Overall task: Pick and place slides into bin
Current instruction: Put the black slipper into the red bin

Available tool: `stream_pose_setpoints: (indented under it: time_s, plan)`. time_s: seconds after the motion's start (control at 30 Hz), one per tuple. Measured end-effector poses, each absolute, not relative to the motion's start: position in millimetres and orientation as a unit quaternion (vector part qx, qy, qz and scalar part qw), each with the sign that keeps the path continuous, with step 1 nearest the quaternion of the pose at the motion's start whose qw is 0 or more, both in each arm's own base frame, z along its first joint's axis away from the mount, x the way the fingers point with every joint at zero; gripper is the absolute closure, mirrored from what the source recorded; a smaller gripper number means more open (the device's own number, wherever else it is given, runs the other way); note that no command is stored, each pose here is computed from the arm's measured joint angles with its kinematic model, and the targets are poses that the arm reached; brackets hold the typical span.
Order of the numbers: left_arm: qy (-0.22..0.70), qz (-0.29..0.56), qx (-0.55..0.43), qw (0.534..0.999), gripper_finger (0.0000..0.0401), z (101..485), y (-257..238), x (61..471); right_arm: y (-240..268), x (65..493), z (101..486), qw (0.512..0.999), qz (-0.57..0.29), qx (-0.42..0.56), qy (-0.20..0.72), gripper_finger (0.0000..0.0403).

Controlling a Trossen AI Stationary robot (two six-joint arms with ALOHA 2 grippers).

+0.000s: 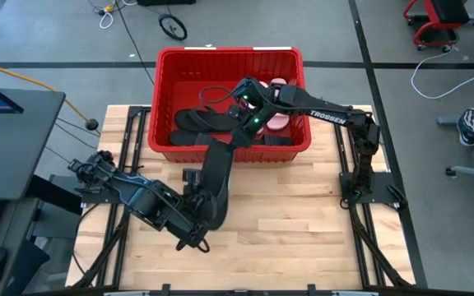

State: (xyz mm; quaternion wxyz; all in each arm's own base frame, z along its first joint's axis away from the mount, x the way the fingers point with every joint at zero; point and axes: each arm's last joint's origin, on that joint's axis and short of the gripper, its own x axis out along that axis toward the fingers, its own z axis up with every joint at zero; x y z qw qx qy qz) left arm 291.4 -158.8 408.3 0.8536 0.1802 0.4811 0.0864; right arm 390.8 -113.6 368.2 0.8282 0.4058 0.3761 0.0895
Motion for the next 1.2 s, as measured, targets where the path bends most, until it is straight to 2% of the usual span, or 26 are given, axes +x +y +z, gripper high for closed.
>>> stream_pose_setpoints:
  time_s: [0.13,0.23,0.47,0.6,0.77,0.87,1.07,1.2]
  plan:
    - [0.479,0.097,0.161,0.857,0.0227,408,-159,291,-136,387,368,0.851,0.007,0.384,0.357,0.0362]
    - [0.476,0.114,0.128,0.862,0.0218,408,-159,291,-164,382,373,0.873,-0.030,0.379,0.307,0.0362]
    - [0.470,0.140,0.077,0.868,0.0228,408,-159,291,-240,364,414,0.908,-0.058,0.409,0.073,0.0362]
    - [0.470,0.147,0.068,0.868,0.0237,408,-158,291,-271,342,419,0.903,-0.124,0.411,0.027,0.0362]
    - [0.471,0.154,0.075,0.866,0.0247,411,-146,294,-306,325,397,0.884,-0.224,0.409,0.042,0.0362]
    - [0.473,0.159,0.086,0.862,0.0253,414,-132,298,-325,328,374,0.871,-0.238,0.426,0.053,0.0362]
    - [0.478,0.181,0.091,0.855,0.0269,417,-104,305,-353,357,297,0.807,-0.248,0.527,0.095,0.0362]
    - [0.480,0.205,0.078,0.849,0.0284,418,-85,309,-355,374,273,0.806,-0.254,0.526,0.095,0.0361]
